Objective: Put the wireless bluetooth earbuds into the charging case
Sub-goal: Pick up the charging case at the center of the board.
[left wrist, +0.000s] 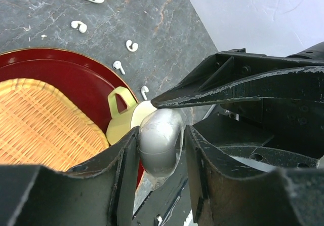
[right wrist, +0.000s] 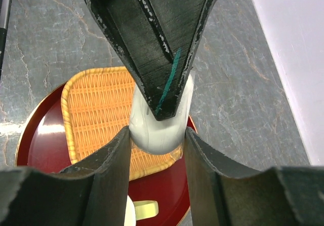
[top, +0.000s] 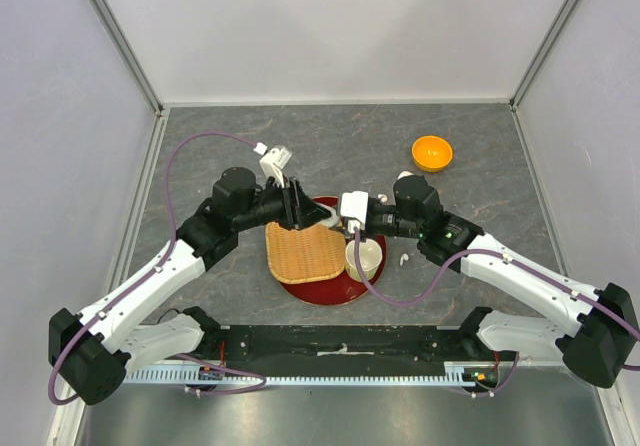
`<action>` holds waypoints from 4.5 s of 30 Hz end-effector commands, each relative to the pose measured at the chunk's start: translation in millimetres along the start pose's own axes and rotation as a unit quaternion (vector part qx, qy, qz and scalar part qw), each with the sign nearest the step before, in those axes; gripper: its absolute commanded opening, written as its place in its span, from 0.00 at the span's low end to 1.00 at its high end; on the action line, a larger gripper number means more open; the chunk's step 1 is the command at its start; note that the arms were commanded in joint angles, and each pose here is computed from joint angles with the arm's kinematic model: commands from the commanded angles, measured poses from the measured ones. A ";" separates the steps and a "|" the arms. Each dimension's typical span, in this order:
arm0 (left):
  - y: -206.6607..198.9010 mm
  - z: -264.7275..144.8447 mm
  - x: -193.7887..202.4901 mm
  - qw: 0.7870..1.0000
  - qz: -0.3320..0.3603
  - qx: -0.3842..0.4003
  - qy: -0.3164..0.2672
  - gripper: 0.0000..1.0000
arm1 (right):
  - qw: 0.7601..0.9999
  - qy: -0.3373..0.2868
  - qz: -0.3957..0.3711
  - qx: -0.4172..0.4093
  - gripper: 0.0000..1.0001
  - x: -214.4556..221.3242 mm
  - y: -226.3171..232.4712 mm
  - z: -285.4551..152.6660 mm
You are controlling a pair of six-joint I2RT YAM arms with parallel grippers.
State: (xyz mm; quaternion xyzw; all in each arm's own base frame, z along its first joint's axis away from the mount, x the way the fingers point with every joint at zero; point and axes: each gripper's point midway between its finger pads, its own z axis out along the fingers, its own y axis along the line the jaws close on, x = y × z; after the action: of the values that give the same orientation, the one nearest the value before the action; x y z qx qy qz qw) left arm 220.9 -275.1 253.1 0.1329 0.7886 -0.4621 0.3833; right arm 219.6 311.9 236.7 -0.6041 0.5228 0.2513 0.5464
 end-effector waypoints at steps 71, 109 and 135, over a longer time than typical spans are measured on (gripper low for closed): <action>-50.6 -72.2 -38.2 0.904 0.255 0.153 -0.308 0.02 | 0.544 -0.153 0.825 -0.011 0.98 -93.3 -15.3 -20.7; -51.9 -57.6 -28.6 0.906 0.259 0.169 -0.287 0.03 | 0.401 -0.152 0.898 -0.098 0.57 -91.8 -10.4 -6.0; -51.9 -50.7 -24.8 0.911 0.255 0.172 -0.275 0.03 | 0.390 -0.153 0.901 -0.114 0.55 -92.5 -5.5 -4.6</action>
State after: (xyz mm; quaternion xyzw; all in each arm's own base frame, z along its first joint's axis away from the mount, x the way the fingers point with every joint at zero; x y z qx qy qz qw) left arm 188.8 -256.5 304.4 0.2580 0.5200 -0.4874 0.6523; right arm 198.2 340.2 302.2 0.2235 0.6634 0.7141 0.0080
